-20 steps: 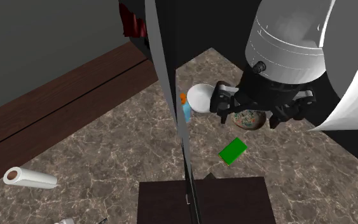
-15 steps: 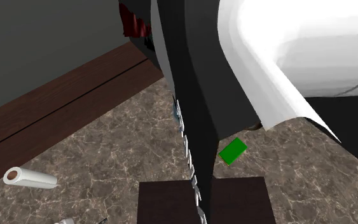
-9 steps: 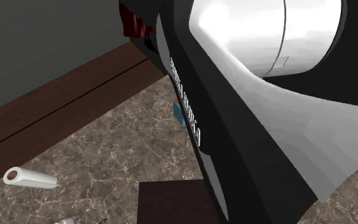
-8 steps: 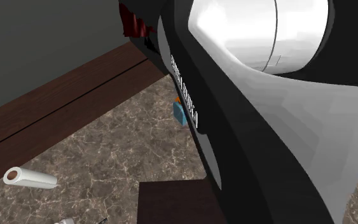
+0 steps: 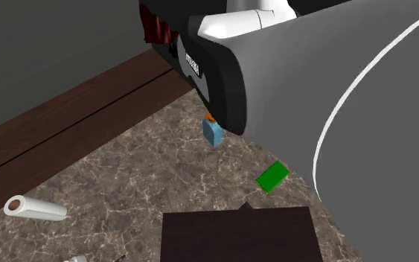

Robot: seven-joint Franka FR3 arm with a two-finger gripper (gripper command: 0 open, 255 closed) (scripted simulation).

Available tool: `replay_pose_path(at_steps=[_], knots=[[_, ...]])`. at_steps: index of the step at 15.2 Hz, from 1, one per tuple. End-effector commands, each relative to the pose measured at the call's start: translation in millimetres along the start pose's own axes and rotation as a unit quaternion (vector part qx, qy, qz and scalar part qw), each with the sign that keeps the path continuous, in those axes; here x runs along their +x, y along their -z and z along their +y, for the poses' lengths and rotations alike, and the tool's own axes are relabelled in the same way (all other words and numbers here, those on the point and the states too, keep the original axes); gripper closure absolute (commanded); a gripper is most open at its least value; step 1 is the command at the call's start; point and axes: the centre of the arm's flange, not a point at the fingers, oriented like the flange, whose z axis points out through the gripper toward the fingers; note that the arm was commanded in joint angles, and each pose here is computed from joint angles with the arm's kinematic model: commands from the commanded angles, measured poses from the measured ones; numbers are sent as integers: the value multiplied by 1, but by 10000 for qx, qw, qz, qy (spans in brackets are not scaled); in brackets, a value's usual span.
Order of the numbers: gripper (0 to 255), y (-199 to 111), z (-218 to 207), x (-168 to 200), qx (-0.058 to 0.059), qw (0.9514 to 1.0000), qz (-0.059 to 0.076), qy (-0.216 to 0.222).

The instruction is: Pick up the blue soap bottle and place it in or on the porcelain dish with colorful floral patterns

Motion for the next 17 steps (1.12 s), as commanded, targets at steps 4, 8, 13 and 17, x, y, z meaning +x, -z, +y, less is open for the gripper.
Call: replay_pose_path(at_steps=[4,8,13,17], knots=[[0,-44,-19,51,-3,9991,-94,407],[0,-78,-36,90,-4,9972,-173,726],[0,-122,-61,136,-5,9933,-272,1124],[0,-157,-84,171,-6,9889,-350,1441]])
